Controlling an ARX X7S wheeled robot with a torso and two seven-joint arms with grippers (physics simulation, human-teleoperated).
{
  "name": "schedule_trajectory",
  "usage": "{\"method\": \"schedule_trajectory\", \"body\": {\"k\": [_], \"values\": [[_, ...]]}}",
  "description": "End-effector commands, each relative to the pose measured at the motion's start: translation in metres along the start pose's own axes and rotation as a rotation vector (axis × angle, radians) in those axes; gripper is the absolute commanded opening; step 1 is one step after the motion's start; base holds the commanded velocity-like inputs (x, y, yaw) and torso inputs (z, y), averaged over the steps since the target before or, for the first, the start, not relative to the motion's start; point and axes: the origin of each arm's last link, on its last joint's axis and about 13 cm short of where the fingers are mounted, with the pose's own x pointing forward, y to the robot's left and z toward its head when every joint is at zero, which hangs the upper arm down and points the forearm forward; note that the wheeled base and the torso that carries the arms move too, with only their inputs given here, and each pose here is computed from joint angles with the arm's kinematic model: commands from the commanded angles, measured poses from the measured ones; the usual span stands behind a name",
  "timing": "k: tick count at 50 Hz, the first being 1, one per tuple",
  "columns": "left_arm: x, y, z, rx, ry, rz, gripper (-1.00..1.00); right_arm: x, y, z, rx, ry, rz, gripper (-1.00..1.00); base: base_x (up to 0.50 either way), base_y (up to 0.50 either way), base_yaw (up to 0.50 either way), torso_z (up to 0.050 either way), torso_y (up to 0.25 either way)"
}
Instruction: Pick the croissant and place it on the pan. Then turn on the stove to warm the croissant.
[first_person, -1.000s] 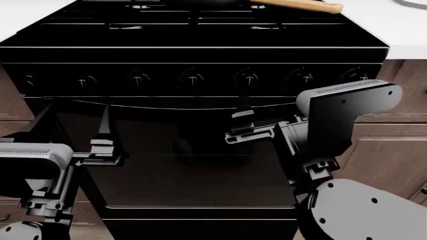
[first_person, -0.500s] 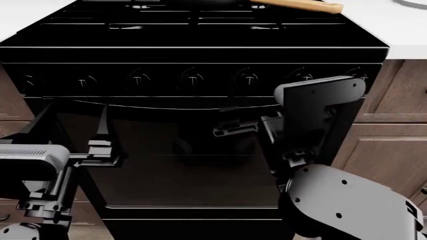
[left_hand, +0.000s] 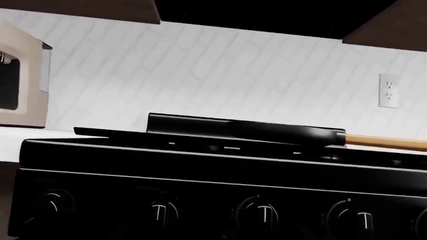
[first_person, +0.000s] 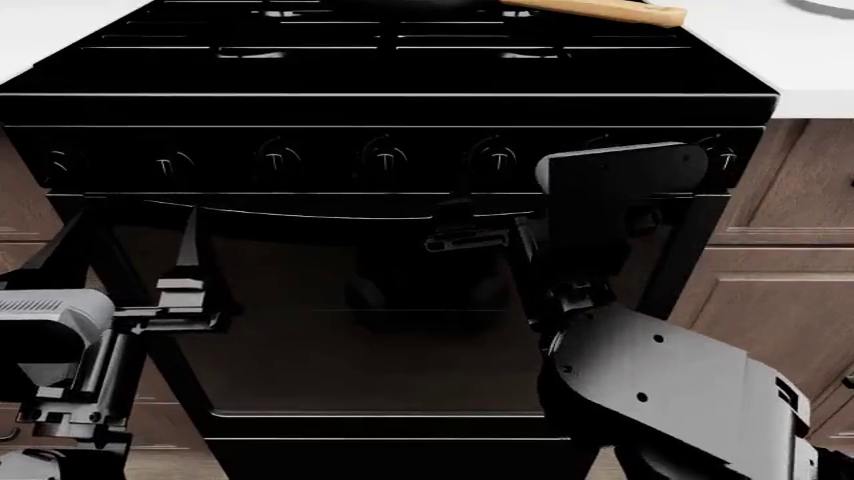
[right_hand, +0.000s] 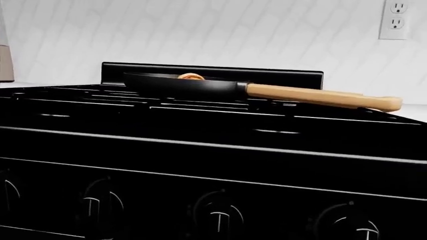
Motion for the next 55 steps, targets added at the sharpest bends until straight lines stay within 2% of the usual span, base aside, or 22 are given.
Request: {"method": "schedule_trajectory", "body": {"k": [1,20,55], "values": [[0.000,0.002,0.001,-0.008,-0.008,0.007,1.00,0.010,0.000,-0.004,-0.004,0.000,-0.026,1.00,0.00,0.00,0.00,0.000,0.000],[-0.002,0.002,0.003,-0.014,-0.024,0.009,1.00,0.026,0.000,-0.010,0.003,-0.001,-0.055,1.00,0.00,0.00,0.00,0.000,0.000],[-0.001,0.007,-0.003,-0.023,-0.010,0.026,1.00,0.044,0.005,-0.031,-0.015,0.067,-0.038,1.00,0.00,0.00,0.00,0.000,0.000]]}}
